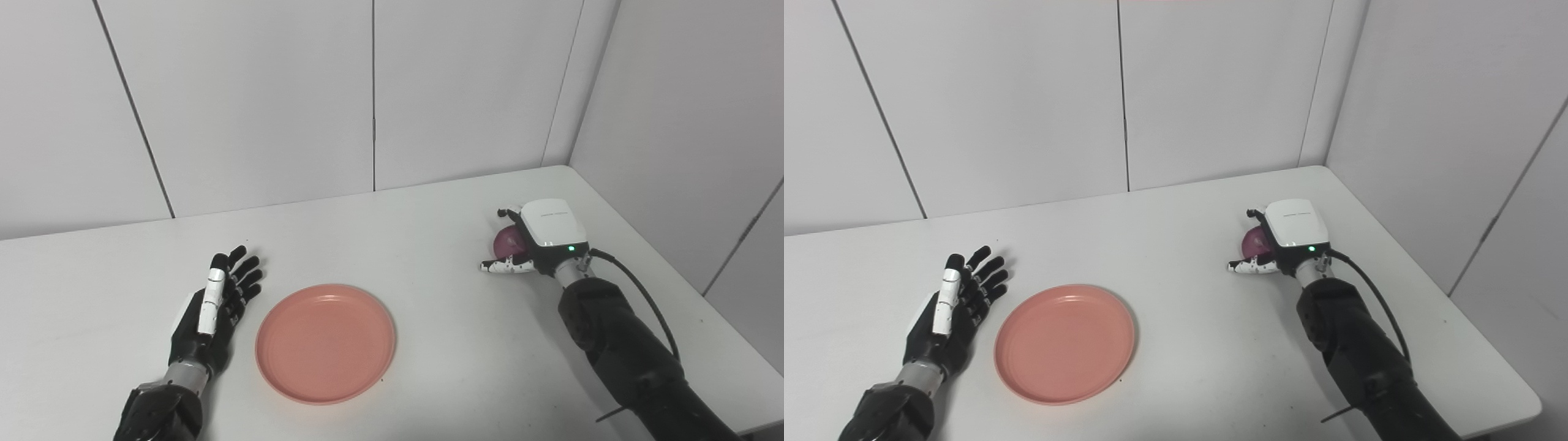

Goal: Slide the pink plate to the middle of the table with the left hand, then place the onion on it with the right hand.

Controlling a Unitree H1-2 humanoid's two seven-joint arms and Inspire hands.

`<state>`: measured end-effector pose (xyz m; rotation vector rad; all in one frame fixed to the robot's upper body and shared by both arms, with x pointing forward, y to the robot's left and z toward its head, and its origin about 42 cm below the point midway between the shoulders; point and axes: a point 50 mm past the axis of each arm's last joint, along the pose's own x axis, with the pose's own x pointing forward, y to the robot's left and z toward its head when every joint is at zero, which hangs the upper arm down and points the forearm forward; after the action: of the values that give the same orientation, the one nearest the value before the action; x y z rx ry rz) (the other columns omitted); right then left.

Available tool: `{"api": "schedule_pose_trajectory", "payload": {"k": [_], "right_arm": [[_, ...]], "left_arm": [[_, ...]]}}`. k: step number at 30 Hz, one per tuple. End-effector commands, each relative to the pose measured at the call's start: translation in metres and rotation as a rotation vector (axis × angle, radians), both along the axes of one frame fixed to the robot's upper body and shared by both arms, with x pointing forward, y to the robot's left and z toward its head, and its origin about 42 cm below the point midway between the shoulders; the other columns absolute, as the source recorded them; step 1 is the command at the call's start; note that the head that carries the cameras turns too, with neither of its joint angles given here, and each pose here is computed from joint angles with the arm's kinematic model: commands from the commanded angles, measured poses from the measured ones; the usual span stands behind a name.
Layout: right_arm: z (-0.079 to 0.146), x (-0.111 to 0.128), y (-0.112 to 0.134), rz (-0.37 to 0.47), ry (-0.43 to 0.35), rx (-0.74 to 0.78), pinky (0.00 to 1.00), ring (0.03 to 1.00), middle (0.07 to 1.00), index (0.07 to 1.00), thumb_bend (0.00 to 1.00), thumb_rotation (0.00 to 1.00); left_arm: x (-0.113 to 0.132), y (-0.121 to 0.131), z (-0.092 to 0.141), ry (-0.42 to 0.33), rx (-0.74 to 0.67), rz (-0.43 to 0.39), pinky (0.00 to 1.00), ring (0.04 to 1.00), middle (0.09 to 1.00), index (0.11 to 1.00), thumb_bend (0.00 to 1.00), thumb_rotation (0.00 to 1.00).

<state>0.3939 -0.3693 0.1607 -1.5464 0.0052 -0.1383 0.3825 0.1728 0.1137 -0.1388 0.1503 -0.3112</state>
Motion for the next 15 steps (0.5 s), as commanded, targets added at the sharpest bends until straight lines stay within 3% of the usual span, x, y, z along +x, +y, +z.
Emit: {"api": "schedule_pose_trajectory", "payload": {"k": [1,15], "right_arm": [[0.023,0.009,-0.004,-0.031,-0.081,0.037,0.50,0.642,0.718,0.730,0.78,0.62],[0.004,0.003,0.000,-0.030,-0.067,0.136,0.44,0.571,0.667,0.698,0.75,0.61]], "left_arm": [[-0.011,0.005,-0.023,0.115,0.018,-0.001,0.93,0.910,0.913,0.914,0.74,0.93],[-0.009,0.007,-0.026,0.125,0.017,0.006,0.93,0.906,0.914,0.916,0.75,0.92]]}}
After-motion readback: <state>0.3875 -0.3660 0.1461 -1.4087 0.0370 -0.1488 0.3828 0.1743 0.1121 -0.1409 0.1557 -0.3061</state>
